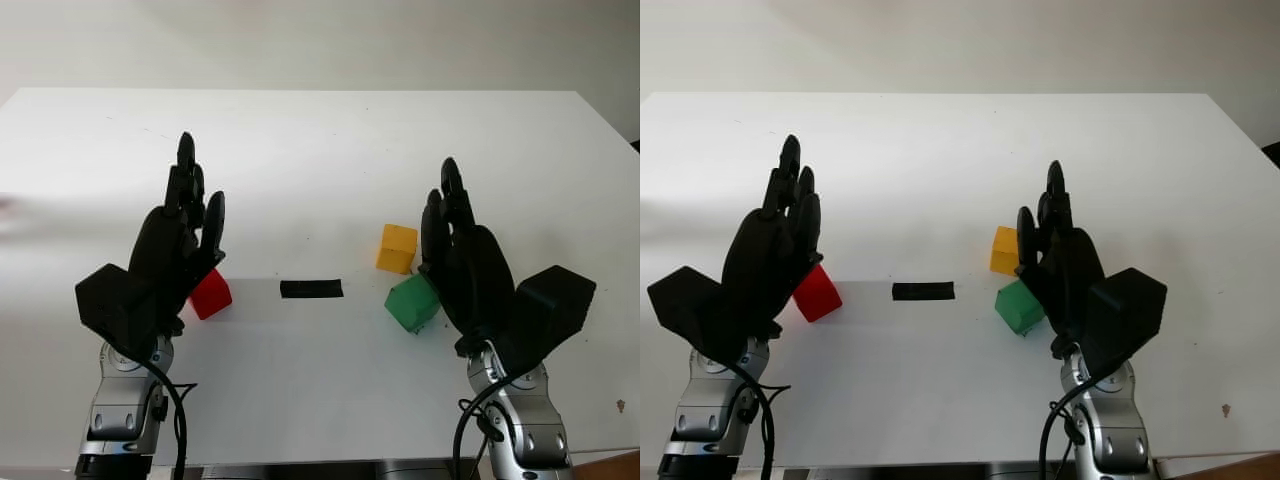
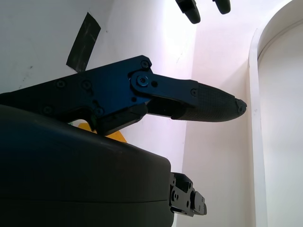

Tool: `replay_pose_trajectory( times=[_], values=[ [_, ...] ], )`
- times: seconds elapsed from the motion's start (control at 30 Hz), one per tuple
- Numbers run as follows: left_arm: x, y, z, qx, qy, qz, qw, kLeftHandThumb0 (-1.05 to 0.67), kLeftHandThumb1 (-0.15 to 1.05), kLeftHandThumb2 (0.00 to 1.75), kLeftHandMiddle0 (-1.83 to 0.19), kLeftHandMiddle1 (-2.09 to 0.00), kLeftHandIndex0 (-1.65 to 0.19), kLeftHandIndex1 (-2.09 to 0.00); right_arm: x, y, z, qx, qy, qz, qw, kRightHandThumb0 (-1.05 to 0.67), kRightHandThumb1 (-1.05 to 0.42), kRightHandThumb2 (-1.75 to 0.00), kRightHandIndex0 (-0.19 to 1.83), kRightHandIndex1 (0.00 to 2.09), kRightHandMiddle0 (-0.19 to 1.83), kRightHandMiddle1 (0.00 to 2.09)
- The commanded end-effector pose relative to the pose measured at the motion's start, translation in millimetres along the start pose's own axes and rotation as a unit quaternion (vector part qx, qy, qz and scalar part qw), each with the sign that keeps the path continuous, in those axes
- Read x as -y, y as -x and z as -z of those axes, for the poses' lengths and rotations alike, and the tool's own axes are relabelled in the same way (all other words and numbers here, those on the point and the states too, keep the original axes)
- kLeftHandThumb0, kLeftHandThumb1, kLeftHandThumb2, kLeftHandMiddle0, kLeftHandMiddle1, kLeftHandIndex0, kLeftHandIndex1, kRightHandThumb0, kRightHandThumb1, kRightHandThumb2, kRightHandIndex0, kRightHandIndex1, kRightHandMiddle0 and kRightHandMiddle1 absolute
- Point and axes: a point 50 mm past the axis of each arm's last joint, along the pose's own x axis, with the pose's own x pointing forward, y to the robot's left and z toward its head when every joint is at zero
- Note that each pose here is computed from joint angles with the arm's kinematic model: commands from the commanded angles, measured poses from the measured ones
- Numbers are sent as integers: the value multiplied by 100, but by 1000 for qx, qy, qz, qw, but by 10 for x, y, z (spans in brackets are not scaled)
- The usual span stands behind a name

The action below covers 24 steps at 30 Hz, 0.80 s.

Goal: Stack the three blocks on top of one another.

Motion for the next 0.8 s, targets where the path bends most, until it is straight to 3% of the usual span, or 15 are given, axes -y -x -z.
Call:
replay_pose_trajectory(
  times=[0.0, 0.43, 0.77],
  values=[
    [-1, -12, -75, 15, -3, 2, 1000, -77, 105, 63, 19, -2, 19, 0, -7, -1, -51, 8, 0, 0, 1000, -75, -105, -63, -19, 0, -19, 0],
    [-36, -25, -51, 8, -3, 2, 1000, -77, 105, 62, 19, -1, 19, 0, -29, -59, -29, 8, 0, -4, 1000, -76, -105, -62, -19, 0, -19, 0],
    [-266, -125, -293, 53, -54, -21, 997, -80, 105, 49, 9, -7, 10, -6, -44, -46, -23, 11, 3, 1, 1000, -77, -105, -64, -19, 0, -19, 0]
  ],
)
